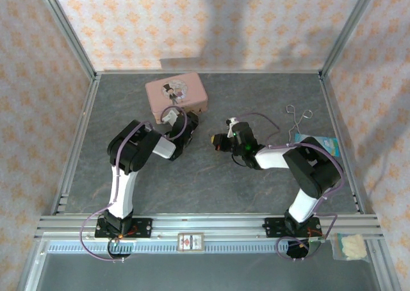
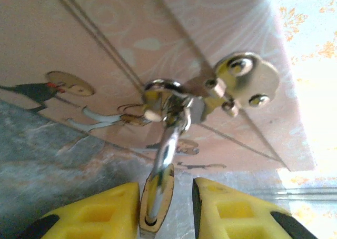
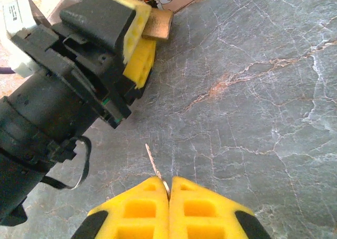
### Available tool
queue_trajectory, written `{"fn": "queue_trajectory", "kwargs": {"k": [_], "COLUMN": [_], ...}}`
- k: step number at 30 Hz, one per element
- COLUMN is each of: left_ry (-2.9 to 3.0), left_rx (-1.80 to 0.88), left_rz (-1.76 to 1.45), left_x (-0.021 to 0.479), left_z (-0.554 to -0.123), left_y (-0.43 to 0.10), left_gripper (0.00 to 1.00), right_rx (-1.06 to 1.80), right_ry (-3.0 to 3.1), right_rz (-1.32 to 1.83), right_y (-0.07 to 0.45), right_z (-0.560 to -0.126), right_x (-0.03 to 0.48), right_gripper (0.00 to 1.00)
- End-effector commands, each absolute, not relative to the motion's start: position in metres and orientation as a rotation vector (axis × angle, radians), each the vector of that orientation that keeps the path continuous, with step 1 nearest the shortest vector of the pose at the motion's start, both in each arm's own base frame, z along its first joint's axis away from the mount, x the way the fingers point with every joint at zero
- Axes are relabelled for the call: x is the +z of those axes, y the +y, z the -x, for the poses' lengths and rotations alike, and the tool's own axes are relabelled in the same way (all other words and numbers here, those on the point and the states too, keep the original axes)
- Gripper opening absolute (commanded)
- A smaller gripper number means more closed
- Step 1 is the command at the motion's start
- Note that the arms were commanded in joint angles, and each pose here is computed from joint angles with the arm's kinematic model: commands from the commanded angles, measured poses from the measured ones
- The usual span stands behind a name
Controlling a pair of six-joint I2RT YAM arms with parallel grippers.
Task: Unlock a padlock with a key
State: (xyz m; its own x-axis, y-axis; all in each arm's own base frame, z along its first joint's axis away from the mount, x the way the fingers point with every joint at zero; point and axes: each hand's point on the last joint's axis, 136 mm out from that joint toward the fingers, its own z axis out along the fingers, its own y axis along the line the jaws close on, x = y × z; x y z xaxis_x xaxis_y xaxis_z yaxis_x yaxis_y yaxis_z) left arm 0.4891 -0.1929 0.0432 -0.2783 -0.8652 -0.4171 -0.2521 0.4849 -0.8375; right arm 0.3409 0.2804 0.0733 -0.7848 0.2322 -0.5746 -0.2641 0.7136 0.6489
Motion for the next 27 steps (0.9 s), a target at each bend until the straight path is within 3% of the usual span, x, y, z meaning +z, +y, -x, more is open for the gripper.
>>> {"fn": "queue_trajectory", "kwargs": {"k": [1, 5, 7, 11, 27], "left_ry": [1.898, 1.912, 1.925, 1.92, 1.936], "left_rx": [-0.717, -0.706, -0.712, -0.76, -1.199], "left_rz": [0.999, 0.99, 0.976, 0.968, 0.873], "left_x": [-0.009, -0.016, -0.016, -0.009, 0.052], "left_z": [-0.485, -0.486, -0.486, -0.482, -0.436], "left_y": [-0.189, -0.189, -0.19, -0.19, -0.212], "left_gripper": [0.3, 0.29, 0.16, 0.0, 0.0], "right_rx": [0.965, 0.953, 0.945, 0.939, 1.123], "right_ry": [2.225, 2.225, 2.227, 2.226, 2.254], "right_rz": [0.02, 0.015, 0.011, 0.006, -0.056], "right_y": [0.273, 0.269, 0.267, 0.264, 0.283], "right_z": [-0.345, -0.344, -0.344, -0.345, -0.359], "right_x": [0.085, 0.085, 0.084, 0.083, 0.078], "right_gripper": [0.0, 0.0, 0.0, 0.0, 0.0]}}
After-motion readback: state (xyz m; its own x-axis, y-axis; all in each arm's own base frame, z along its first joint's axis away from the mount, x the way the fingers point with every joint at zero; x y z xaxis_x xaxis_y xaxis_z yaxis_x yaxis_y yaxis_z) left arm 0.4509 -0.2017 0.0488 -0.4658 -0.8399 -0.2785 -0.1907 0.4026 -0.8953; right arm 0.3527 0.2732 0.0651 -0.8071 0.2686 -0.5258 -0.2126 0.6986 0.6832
